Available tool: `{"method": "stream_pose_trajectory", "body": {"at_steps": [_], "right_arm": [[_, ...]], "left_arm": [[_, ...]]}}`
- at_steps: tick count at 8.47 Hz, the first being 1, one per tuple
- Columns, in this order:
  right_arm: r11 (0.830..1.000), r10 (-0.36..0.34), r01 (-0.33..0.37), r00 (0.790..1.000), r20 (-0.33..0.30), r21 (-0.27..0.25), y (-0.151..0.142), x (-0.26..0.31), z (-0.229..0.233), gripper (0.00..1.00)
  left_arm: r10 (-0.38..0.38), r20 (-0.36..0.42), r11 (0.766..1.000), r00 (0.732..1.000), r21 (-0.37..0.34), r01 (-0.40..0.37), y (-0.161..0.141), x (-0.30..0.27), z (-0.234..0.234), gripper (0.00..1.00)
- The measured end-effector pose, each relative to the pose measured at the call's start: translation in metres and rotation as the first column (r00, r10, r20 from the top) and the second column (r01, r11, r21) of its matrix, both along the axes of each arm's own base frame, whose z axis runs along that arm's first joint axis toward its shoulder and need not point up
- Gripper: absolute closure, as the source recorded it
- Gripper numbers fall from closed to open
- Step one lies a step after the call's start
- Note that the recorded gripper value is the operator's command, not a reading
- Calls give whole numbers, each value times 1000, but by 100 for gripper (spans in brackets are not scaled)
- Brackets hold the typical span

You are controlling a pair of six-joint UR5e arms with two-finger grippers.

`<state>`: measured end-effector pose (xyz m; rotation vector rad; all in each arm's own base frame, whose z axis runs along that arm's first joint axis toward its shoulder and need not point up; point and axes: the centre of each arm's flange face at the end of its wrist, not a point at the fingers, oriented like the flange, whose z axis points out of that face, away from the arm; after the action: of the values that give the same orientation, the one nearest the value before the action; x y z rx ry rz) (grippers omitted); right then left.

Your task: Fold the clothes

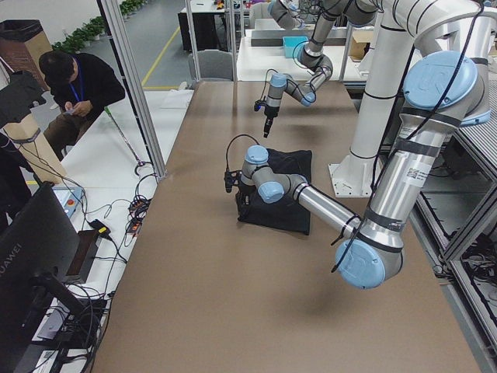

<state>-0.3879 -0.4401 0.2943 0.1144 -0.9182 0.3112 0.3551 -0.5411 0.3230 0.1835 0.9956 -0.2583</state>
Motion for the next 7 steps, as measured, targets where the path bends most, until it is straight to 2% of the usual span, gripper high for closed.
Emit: {"method": "stream_pose_trajectory", "body": {"at_steps": [2, 5, 7], "right_arm": [[999, -35, 35, 999, 17, 14, -4, 8, -11, 6], [999, -47, 46, 999, 23, 27, -1, 7, -15, 6], [998, -48, 48, 999, 22, 29, -1, 6, -15, 6]], "left_arm": [[75, -20, 997, 997, 26, -75, 14, -19, 6, 5], [186, -31, 982, 982, 43, -184, 101, -35, 27, 5], [252, -11, 966, 968, 56, -251, 151, -19, 50, 5]]}}
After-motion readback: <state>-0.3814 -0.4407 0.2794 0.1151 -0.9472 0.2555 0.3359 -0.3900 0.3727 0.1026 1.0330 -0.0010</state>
